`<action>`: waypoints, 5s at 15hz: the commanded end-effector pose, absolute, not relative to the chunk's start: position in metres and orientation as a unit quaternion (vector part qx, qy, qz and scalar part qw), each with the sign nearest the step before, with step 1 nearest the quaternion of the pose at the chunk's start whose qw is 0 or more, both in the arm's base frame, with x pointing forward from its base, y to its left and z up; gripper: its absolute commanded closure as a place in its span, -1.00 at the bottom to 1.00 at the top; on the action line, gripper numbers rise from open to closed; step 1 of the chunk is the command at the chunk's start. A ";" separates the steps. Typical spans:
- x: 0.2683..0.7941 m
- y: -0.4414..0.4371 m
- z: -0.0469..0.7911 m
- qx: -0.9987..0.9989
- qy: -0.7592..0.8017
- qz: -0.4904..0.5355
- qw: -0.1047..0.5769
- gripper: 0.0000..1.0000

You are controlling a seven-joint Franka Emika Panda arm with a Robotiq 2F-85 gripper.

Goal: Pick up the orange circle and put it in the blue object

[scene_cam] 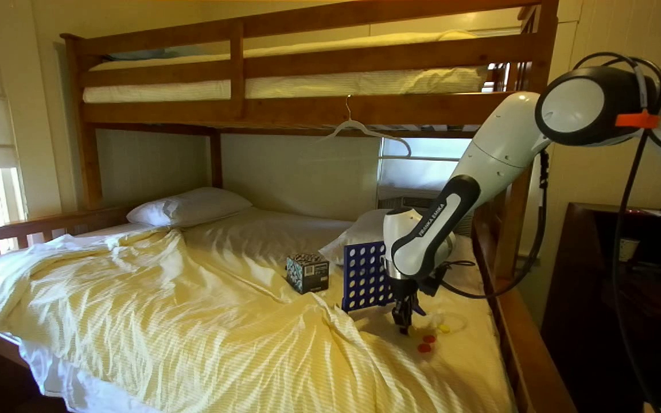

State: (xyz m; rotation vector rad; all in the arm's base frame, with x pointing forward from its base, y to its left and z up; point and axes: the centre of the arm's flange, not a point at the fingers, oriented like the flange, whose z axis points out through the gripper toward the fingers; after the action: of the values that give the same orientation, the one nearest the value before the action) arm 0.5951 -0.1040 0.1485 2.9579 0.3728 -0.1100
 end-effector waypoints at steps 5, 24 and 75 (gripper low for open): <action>0.594 -0.104 0.156 0.988 0.129 -0.025 0.077 -0.14; 0.595 -0.103 0.153 0.988 0.130 -0.029 0.082 0.92; 0.485 -0.185 0.342 0.786 -0.404 0.317 -0.345 0.98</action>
State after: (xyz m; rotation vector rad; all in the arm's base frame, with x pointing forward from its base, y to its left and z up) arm 0.5035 -0.1846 0.3407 3.2897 -1.5169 1.1691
